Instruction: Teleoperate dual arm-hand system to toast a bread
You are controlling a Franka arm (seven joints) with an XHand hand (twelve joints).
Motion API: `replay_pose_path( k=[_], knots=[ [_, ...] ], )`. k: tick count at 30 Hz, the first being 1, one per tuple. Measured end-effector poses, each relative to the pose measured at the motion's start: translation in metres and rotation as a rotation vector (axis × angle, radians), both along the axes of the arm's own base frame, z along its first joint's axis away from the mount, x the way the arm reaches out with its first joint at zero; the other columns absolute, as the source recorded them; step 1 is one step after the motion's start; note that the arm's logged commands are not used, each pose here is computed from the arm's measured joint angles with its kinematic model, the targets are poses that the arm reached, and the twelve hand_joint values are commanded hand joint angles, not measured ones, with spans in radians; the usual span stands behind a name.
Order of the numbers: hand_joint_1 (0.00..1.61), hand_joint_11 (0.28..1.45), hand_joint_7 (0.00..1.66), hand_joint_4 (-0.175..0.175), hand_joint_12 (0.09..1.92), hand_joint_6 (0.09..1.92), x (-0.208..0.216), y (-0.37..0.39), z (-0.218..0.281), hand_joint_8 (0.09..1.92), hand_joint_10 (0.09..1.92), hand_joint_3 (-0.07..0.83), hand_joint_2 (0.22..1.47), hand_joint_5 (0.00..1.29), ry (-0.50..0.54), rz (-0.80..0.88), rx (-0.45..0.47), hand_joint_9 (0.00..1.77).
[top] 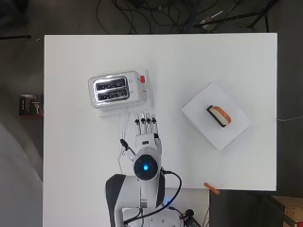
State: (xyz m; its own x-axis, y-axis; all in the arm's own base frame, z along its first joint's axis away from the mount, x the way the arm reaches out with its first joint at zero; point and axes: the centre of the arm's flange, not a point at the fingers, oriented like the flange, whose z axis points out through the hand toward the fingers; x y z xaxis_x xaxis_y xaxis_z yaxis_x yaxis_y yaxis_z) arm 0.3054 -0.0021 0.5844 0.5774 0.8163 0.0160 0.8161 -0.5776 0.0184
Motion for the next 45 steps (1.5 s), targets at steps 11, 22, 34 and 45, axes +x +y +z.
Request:
replay_pose_path(
  k=[11, 22, 34, 45],
  knots=[
    [0.02, 0.41, 0.15, -0.002, 0.09, 0.09, 0.037, -0.069, -0.015, 0.09, 0.09, -0.014, 1.02, 0.18, 0.108, -0.158, -0.003, 0.25],
    [0.01, 0.47, 0.43, 0.058, 0.09, 0.09, 0.098, -0.219, -0.061, 0.09, 0.09, -0.004, 0.96, 0.3, 0.278, -0.473, 0.009, 0.54],
    [0.28, 0.37, 0.48, 0.118, 0.09, 0.09, 0.145, -0.35, -0.123, 0.09, 0.09, -0.007, 0.98, 0.47, 0.528, -0.327, 0.134, 0.47],
    [0.33, 0.38, 0.52, 0.1, 0.09, 0.09, 0.124, -0.367, -0.171, 0.09, 0.09, 0.0, 0.98, 0.47, 0.53, -0.277, 0.202, 0.52]
  ],
)
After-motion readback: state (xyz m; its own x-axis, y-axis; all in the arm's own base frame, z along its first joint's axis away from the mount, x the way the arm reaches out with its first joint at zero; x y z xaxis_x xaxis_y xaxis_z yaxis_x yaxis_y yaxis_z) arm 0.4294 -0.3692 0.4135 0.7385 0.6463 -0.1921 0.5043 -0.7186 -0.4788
